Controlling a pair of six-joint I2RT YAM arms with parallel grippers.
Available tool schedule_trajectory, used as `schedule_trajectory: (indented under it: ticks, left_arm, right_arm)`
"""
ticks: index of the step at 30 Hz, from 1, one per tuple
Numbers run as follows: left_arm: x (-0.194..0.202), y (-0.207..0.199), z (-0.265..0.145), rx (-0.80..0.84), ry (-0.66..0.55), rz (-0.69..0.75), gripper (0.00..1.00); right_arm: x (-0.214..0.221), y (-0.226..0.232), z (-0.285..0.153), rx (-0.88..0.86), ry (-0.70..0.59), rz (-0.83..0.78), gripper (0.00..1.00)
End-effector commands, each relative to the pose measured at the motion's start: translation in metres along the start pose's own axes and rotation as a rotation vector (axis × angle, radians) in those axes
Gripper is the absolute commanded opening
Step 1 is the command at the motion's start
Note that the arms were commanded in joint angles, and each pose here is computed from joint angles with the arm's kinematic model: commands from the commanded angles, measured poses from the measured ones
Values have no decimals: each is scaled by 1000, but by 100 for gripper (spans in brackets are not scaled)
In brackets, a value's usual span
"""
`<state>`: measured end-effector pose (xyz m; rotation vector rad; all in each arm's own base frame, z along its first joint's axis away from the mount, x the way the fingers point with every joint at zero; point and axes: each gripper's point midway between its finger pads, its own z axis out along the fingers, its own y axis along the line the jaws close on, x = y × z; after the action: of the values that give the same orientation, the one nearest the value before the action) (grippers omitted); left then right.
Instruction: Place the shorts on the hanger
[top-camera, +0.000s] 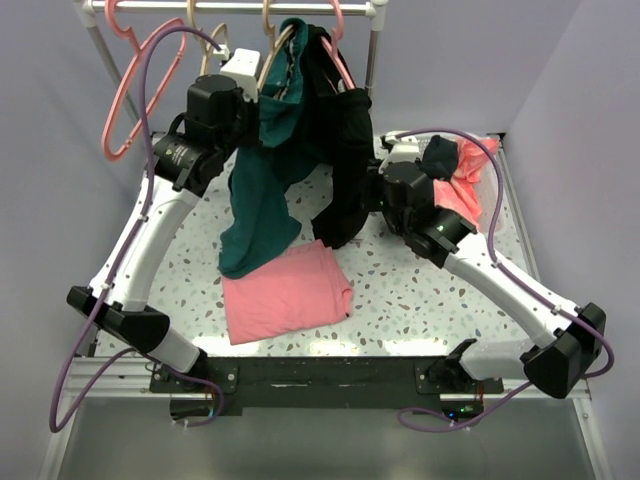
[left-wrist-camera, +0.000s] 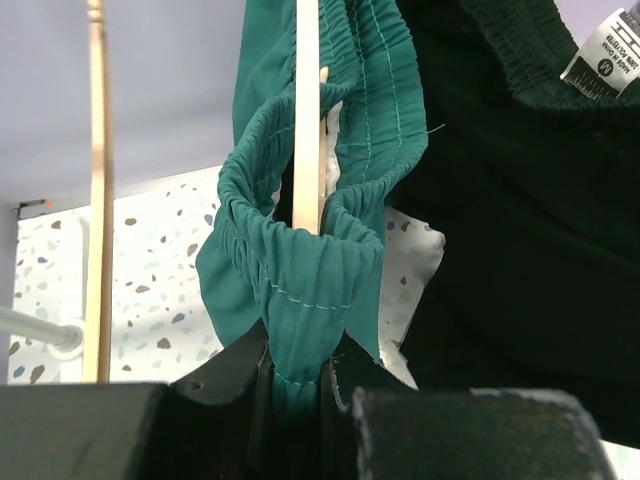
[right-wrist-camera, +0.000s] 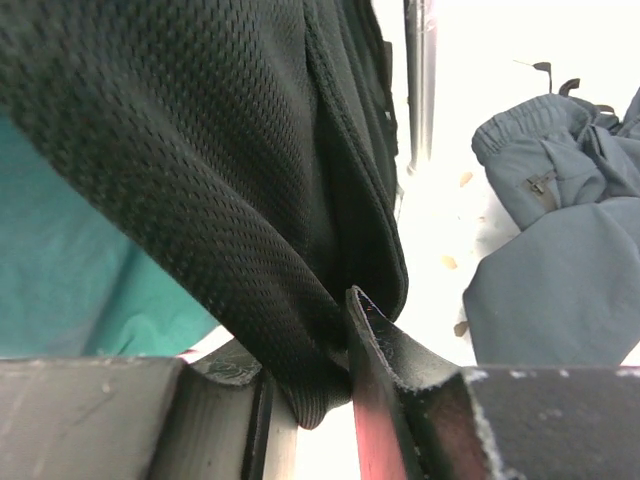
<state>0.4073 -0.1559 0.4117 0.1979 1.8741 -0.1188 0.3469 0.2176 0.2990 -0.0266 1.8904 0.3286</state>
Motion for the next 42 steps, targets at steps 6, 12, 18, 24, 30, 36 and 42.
schedule_trajectory:
  ticks: [6, 12, 18, 24, 30, 36, 42]
  left_arm:
    - [-50, -6, -26, 90, -192, -29, 36]
    - [-53, -4, -52, 108, -206, -62, 100]
    - [-35, -7, -77, 159, -184, -90, 100]
    - [-16, -47, -109, 249, -170, -63, 100]
    - [28, -86, -119, 310, -103, -59, 100]
    - [106, -133, -127, 393, 2, -54, 100]
    - [195, -164, -123, 465, 123, -103, 100]
  right_arm:
    - [-18, 10, -27, -94, -26, 78, 42]
    - [-24, 15, -45, -152, -27, 108, 54]
    - [-20, 21, -59, -212, -8, 139, 64]
    - [-21, 14, -75, -219, -28, 161, 71]
    - [-17, 0, -90, -197, -41, 175, 74]
    - [1, -17, -103, -172, -33, 188, 77]
    - [29, -34, -109, -135, -6, 205, 79]
